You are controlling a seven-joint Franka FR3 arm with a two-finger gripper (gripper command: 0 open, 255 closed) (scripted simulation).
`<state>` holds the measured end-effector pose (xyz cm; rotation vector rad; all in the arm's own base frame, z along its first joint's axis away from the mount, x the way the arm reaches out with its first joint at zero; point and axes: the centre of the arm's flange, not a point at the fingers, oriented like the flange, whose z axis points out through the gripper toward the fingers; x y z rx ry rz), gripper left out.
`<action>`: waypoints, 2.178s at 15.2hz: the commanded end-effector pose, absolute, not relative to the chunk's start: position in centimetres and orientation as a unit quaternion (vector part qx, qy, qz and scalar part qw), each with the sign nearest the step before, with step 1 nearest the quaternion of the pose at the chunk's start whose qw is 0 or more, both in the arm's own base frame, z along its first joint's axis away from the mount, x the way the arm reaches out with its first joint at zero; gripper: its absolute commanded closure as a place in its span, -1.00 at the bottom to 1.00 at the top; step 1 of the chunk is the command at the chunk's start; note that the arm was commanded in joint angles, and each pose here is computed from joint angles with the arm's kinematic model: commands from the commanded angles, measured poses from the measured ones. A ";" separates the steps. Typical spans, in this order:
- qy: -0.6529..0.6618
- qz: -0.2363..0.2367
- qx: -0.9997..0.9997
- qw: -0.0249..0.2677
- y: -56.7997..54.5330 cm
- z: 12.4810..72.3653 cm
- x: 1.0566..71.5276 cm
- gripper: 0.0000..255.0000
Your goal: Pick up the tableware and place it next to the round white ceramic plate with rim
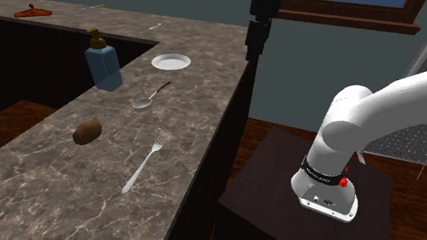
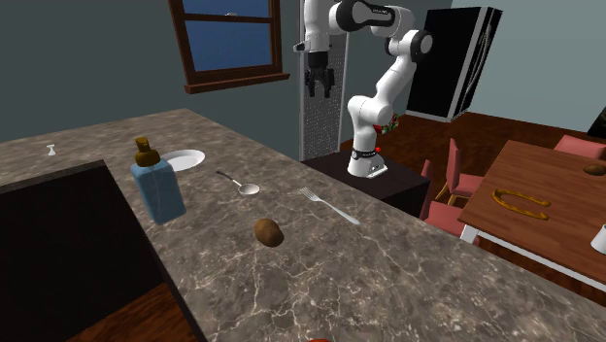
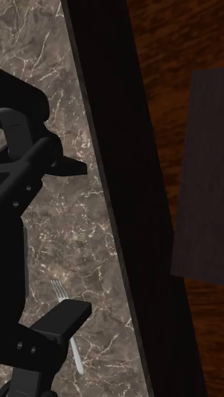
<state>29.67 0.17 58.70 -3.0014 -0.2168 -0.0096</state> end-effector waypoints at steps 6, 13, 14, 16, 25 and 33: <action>0.041 -0.008 -0.998 0.055 6.3 55.6 29.0 -1.00; 0.199 -0.015 -0.979 0.038 14.7 51.0 30.3 -1.00; 0.221 -0.016 -0.975 0.036 15.8 50.3 30.7 -1.00; 0.265 -0.018 -0.964 0.031 18.0 48.9 31.6 -1.00; 0.454 -0.026 -0.890 0.008 26.4 42.5 38.1 -1.00; 0.602 -0.032 -0.798 -0.012 30.9 36.8 45.9 -1.00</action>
